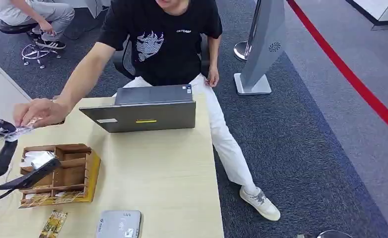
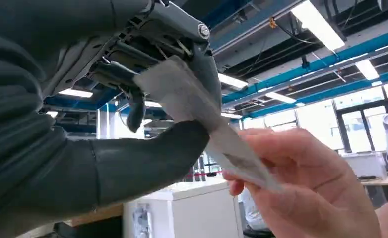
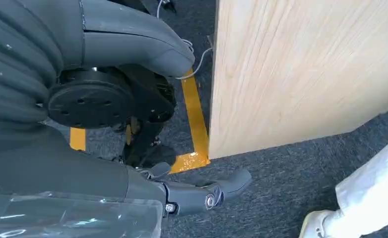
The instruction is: Pass the card to the sensor for recognition and then transmit it.
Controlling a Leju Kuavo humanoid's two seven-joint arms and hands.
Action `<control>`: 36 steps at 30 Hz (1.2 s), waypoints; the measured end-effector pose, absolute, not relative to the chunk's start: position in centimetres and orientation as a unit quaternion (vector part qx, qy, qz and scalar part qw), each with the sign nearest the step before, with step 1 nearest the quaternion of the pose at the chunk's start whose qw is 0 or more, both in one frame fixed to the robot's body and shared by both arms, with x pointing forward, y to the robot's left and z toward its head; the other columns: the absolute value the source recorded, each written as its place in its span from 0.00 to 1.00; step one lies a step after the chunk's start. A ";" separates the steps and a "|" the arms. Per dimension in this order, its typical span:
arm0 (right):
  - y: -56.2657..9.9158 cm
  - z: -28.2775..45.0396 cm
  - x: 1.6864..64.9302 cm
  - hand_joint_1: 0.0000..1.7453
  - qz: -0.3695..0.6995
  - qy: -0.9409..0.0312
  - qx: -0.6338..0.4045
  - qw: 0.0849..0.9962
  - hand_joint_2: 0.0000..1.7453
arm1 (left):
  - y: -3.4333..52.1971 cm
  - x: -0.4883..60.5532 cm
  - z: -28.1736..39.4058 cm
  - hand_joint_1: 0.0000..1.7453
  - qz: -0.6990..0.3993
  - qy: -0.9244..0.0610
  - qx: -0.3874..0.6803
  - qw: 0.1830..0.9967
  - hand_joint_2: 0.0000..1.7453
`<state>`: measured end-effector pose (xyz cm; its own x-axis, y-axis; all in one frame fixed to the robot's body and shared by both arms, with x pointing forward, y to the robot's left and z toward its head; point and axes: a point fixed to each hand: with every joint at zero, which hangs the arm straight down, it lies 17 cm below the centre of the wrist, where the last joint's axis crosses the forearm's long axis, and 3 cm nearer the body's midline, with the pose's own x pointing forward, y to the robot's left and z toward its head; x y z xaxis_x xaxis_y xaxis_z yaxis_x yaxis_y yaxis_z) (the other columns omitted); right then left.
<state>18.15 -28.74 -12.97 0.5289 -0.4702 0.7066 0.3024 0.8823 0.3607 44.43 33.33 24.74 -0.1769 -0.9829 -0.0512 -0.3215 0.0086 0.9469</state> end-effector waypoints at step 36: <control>-30.3 -12.2 16.9 0.00 -0.297 -0.435 0.066 0.848 1.00 | 18.4 25.6 17.0 1.00 -0.377 -0.776 0.242 0.444 1.00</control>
<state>16.87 -30.29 -12.22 0.4454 -0.5619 0.6971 0.4463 0.8143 0.3712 25.57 18.35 17.04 -0.4893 -0.7102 0.5062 -0.0420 0.5989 0.7997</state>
